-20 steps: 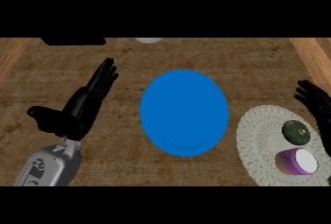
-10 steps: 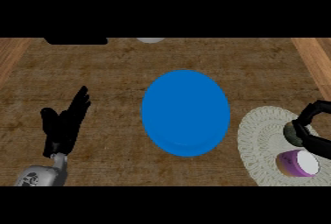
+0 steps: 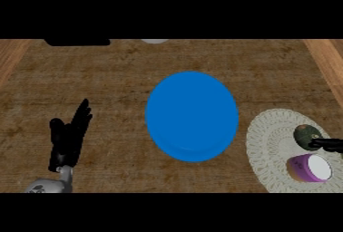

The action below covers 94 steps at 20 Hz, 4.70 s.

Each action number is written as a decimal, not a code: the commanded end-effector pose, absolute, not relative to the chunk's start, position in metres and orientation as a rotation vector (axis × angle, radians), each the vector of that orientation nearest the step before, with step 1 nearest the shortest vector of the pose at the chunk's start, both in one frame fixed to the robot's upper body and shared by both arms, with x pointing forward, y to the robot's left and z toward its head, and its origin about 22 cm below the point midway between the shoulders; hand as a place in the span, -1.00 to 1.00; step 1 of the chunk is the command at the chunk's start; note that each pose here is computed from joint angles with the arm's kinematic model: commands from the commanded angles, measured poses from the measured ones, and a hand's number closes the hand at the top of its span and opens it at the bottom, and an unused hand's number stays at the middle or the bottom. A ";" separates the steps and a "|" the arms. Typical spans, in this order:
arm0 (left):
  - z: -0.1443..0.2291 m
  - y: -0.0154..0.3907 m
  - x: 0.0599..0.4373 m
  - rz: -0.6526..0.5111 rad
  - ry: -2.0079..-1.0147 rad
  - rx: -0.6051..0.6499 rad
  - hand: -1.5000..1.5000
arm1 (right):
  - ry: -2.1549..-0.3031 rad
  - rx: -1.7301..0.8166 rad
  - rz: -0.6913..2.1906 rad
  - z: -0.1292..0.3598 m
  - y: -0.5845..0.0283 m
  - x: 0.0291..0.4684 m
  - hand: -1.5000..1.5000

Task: Pick the can from the placemat and place it in the plate

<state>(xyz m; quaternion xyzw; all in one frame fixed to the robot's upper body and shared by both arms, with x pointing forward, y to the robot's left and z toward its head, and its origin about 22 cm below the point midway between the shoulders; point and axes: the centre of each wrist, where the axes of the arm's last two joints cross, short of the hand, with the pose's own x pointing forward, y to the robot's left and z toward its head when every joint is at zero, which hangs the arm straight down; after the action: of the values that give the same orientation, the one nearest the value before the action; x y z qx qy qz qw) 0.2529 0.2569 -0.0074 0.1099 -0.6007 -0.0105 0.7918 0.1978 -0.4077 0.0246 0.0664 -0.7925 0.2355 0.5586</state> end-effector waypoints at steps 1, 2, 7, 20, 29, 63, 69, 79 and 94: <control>-0.021 0.252 0.252 -0.019 -1.282 0.247 0.00 | -1.846 0.170 0.828 0.027 -0.437 0.195 -1.00; -0.021 0.246 0.242 -0.026 -1.289 0.244 0.00 | -1.840 0.117 0.886 0.029 -0.436 0.192 -1.00; -0.006 0.253 0.249 -0.028 -1.288 0.244 0.00 | -1.768 -0.176 1.160 0.065 -0.462 0.206 -1.00; -0.008 0.238 0.249 -0.013 -1.281 0.257 0.00 | -1.324 -0.171 1.539 0.084 -0.431 0.233 -1.00; -0.014 0.257 0.237 -0.020 -1.288 0.250 0.00 | -1.274 -0.190 1.559 0.057 -0.410 0.238 -1.00; -0.011 0.259 0.246 -0.024 -1.287 0.249 0.00 | -1.436 -0.370 1.539 0.015 -0.405 0.267 1.00; -0.010 0.247 0.250 -0.045 -1.278 0.242 0.00 | -1.455 -0.597 1.183 -0.010 -0.277 0.291 1.00; -0.011 0.235 0.253 -0.089 -1.286 0.209 0.00 | -1.533 -0.999 0.713 0.055 -0.143 0.329 1.00; -0.007 0.247 0.256 -0.093 -1.300 0.222 0.00 | -1.260 -1.402 0.316 0.120 -0.018 0.328 1.00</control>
<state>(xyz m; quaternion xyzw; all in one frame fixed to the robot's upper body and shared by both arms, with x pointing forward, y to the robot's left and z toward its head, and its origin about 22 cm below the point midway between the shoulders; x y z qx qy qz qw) 0.2577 0.2376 -0.0075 0.0993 -0.6026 -0.0413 0.7908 0.3314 -0.0458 0.1119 -0.5736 -0.5771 0.2007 0.5456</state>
